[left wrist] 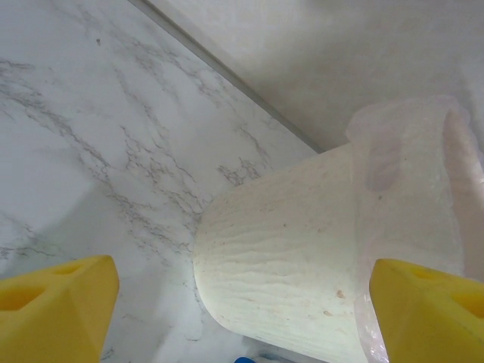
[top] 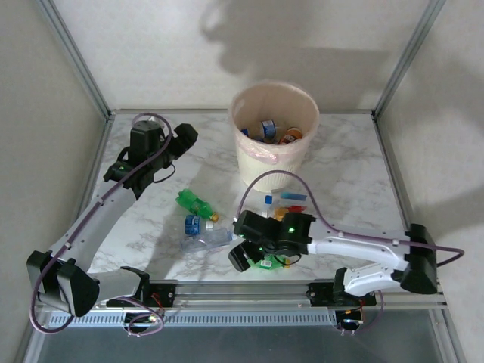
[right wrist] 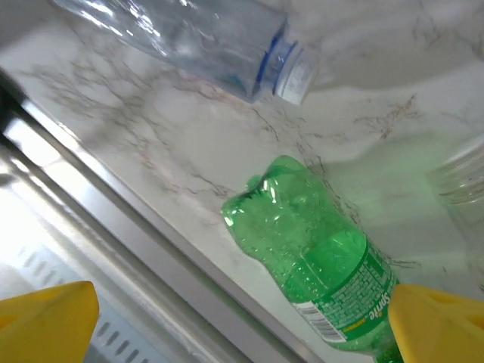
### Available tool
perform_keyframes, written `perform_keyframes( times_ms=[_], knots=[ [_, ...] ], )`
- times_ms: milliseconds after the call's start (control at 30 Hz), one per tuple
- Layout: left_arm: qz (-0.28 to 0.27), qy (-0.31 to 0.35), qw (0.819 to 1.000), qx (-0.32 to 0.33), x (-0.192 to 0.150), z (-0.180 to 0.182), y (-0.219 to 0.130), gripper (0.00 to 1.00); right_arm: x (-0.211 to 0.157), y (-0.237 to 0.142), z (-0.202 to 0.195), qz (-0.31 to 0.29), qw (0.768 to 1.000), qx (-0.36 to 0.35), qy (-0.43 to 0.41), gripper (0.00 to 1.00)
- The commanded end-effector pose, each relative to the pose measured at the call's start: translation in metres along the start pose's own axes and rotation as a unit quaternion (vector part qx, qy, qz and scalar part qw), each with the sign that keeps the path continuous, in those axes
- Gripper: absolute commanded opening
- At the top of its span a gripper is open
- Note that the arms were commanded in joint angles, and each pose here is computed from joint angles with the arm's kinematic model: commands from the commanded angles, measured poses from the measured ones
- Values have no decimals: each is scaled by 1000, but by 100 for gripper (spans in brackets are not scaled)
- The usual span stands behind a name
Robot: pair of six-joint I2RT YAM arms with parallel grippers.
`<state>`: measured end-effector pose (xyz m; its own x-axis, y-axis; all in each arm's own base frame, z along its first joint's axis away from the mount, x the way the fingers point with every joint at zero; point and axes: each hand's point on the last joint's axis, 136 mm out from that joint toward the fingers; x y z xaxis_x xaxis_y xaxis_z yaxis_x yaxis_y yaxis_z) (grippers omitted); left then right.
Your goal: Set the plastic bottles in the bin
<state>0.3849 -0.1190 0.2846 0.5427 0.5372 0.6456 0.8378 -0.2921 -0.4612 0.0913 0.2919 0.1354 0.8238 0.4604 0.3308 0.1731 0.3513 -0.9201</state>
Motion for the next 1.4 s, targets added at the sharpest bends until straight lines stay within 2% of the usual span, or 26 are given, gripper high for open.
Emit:
perform_keyframes(
  times_ms=[0, 367, 567, 767, 1000, 1200, 1367],
  knots=[
    [-4, -10, 1000, 4, 0, 6, -3, 86, -9, 20, -10, 21, 999, -40, -16, 98],
    [13, -20, 1000, 4, -14, 15, 8, 85, -17, 62, -25, 67, 990, -110, -58, 99],
    [13, -19, 1000, 9, -14, 19, 8, 85, -26, 80, -31, 90, 986, -126, -66, 98],
    [14, -23, 1000, 6, -15, 20, 10, 85, -32, 94, -48, 103, 983, -142, -51, 90],
    [15, -25, 1000, 7, -16, 21, 12, 84, -27, 100, -60, 92, 982, -158, -43, 78],
    [15, -30, 999, 5, -17, 21, 14, 84, -10, 89, -60, 60, 984, -161, -40, 60],
    [14, -32, 999, 4, -16, 21, 15, 84, 17, 64, -50, 10, 987, -154, -36, 54]
  ],
)
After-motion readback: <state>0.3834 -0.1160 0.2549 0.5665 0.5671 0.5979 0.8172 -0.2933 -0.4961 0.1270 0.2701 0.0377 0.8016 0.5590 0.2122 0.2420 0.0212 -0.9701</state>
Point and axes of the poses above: each hand's point on the last joint's axis, 136 mm out from that joint toward the fingers, its own y axis out along the fingers, its own z axis along the line the jaws close on, x = y × z, and after that the axes turned 10 degrees about y, right-handed
